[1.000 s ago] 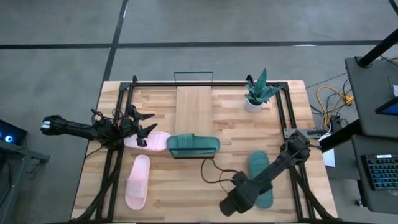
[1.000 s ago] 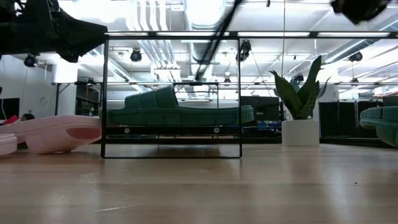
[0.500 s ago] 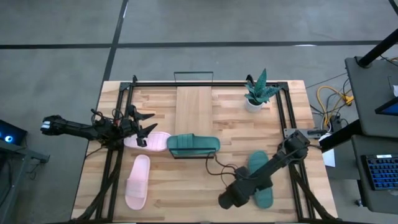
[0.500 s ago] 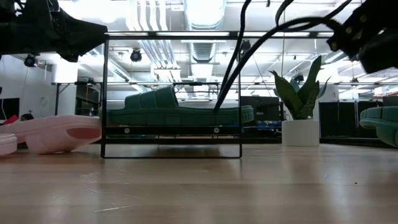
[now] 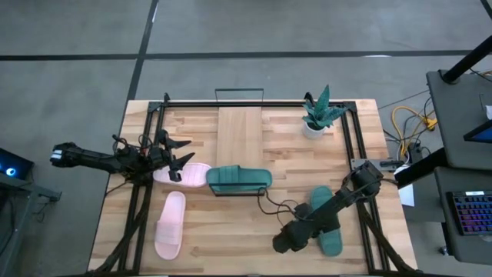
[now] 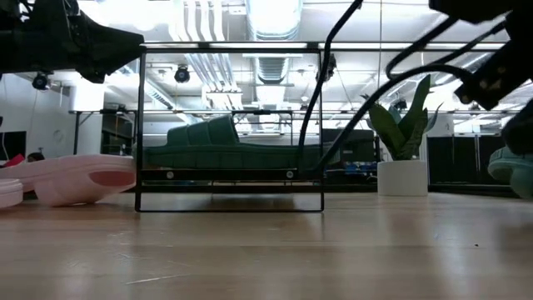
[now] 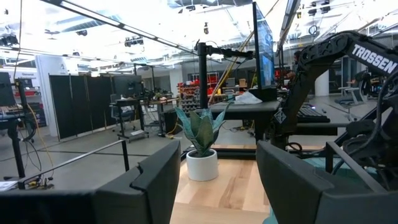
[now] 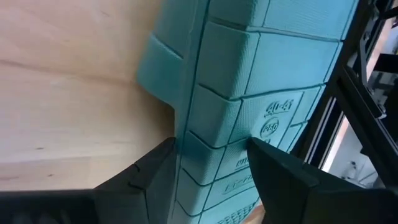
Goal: Pick and place slides into the shelf
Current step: Put the green slipper on the shelf
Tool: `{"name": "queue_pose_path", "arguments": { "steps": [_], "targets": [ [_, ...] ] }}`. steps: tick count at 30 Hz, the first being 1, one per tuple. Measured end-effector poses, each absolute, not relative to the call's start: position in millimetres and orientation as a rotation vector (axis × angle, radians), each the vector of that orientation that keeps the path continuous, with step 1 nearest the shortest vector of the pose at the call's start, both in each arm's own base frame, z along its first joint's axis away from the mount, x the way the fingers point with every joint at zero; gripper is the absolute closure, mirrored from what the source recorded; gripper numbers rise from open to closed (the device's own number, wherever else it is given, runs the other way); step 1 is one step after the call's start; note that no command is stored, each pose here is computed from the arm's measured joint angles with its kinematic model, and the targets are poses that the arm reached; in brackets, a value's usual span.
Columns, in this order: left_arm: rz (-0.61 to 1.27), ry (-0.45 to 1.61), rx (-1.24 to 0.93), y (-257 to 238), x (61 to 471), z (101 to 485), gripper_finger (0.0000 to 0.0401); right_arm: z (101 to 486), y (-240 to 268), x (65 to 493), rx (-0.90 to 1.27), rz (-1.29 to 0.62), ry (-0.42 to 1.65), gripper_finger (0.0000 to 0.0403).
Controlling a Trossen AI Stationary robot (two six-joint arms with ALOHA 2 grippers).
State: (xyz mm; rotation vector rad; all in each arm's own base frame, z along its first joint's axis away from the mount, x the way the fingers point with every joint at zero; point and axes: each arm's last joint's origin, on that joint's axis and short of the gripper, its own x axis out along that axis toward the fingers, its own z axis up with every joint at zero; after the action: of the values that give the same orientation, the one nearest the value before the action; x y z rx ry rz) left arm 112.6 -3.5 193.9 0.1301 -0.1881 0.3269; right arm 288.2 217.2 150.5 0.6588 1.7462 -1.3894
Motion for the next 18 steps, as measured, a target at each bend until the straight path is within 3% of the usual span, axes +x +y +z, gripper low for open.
{"name": "queue_pose_path", "arguments": {
  "steps": [10,18],
  "targets": [
    [0.326,-0.188,0.130,-4,113,194,0.0205,119,220,289,0.619,-1.321,1.940,0.0214],
    [0.326,-0.187,0.131,-4,113,194,0.0205,114,222,293,0.549,-1.389,1.978,0.0214]
  ]
}}
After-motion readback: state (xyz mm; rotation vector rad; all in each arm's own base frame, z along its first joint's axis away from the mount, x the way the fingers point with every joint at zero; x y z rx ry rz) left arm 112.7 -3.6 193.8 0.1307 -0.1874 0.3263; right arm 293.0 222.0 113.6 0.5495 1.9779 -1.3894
